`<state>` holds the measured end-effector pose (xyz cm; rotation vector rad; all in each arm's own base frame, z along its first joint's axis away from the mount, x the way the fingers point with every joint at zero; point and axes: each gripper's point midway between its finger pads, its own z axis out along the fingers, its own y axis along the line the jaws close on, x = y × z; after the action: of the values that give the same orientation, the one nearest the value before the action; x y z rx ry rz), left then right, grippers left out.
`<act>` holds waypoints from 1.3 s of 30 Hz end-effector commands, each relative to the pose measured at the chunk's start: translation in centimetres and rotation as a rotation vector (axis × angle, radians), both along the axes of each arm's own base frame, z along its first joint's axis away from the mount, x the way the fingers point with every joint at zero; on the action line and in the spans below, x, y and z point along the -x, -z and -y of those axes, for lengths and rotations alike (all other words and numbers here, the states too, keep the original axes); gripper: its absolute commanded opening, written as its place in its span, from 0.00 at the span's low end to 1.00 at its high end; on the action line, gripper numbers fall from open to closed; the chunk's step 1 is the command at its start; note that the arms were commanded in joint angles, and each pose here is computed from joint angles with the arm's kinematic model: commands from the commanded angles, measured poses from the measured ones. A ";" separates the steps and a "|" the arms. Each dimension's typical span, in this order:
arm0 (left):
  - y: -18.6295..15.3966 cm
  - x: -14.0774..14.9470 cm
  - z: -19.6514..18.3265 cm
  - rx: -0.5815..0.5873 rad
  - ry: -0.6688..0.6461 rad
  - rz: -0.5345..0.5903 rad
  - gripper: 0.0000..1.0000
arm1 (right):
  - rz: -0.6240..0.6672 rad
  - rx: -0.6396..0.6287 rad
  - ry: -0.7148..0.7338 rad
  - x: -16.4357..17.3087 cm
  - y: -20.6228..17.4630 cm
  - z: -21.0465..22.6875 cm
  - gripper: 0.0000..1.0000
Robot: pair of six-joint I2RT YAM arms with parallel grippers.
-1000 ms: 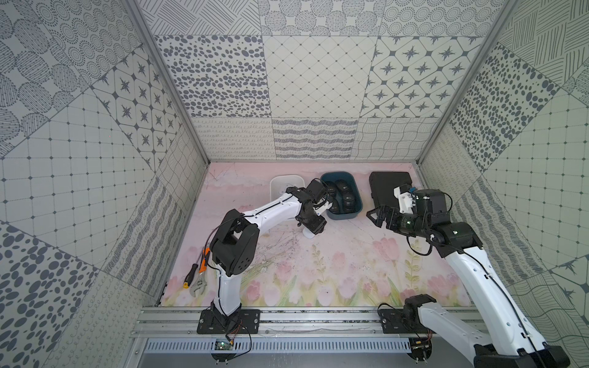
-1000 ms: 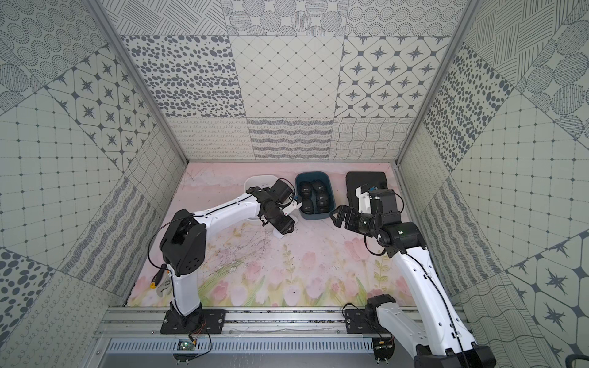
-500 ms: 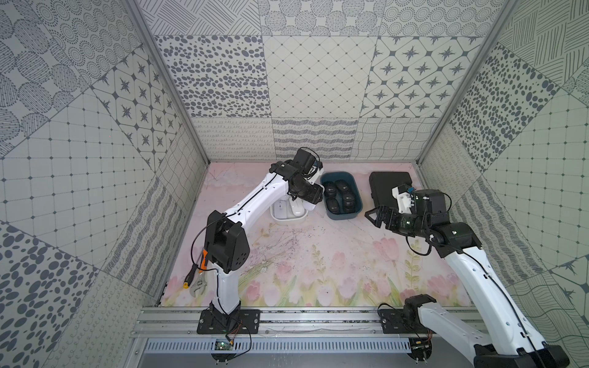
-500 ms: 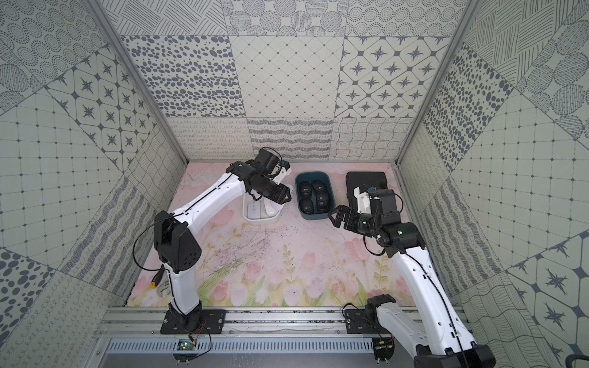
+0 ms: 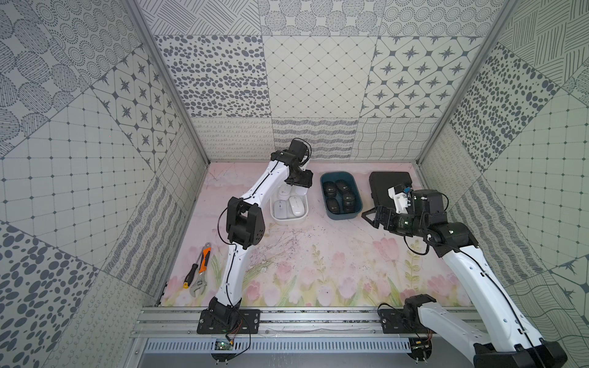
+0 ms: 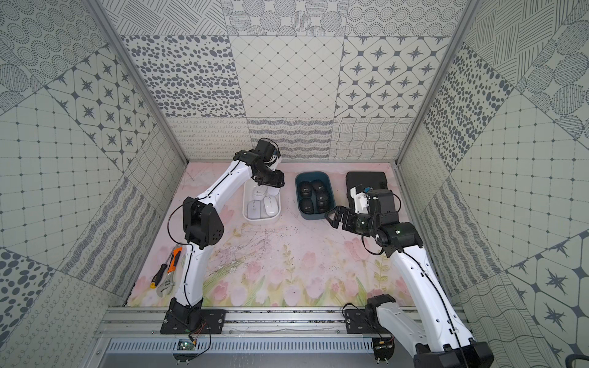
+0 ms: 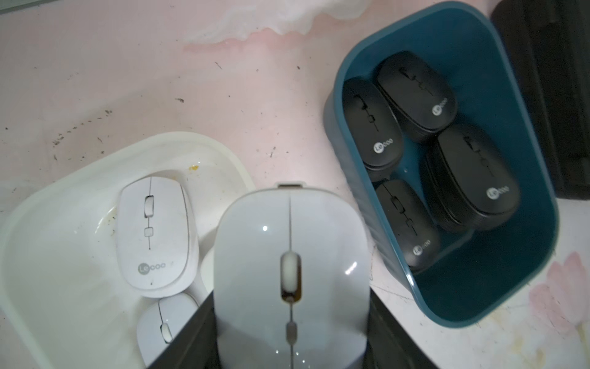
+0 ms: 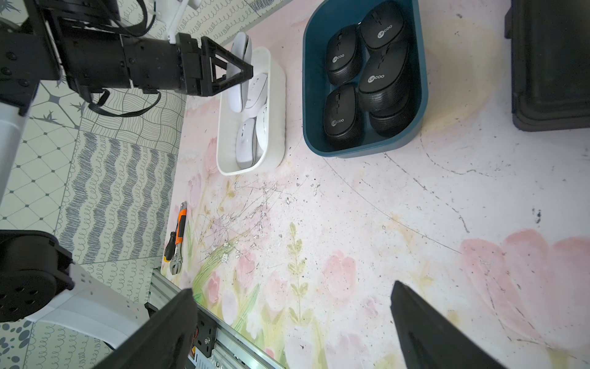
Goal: Place the mice by color into the storage box
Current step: Place the mouse in the storage box.
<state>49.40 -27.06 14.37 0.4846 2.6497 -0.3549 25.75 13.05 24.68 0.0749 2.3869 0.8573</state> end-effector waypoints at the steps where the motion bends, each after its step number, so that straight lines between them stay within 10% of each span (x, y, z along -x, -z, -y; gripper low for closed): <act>1: 1.9 -1.8 -1.3 -0.042 -0.071 -0.012 0.38 | 0.022 0.007 -0.018 -0.6 0.1 -0.2 0.99; 24: 8.6 -4.9 -3.4 -0.163 -0.154 0.017 0.37 | 0.017 -0.010 -0.024 -1.3 0.7 -0.6 0.99; 39: 4.8 -5.1 -4.7 -0.138 -0.227 0.166 0.38 | 0.004 -0.009 -0.021 -1.2 1.4 -0.5 0.99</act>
<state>53.74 -24.60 8.80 0.3210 2.5919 -0.1855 26.64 13.46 23.18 0.0649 2.4106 0.8673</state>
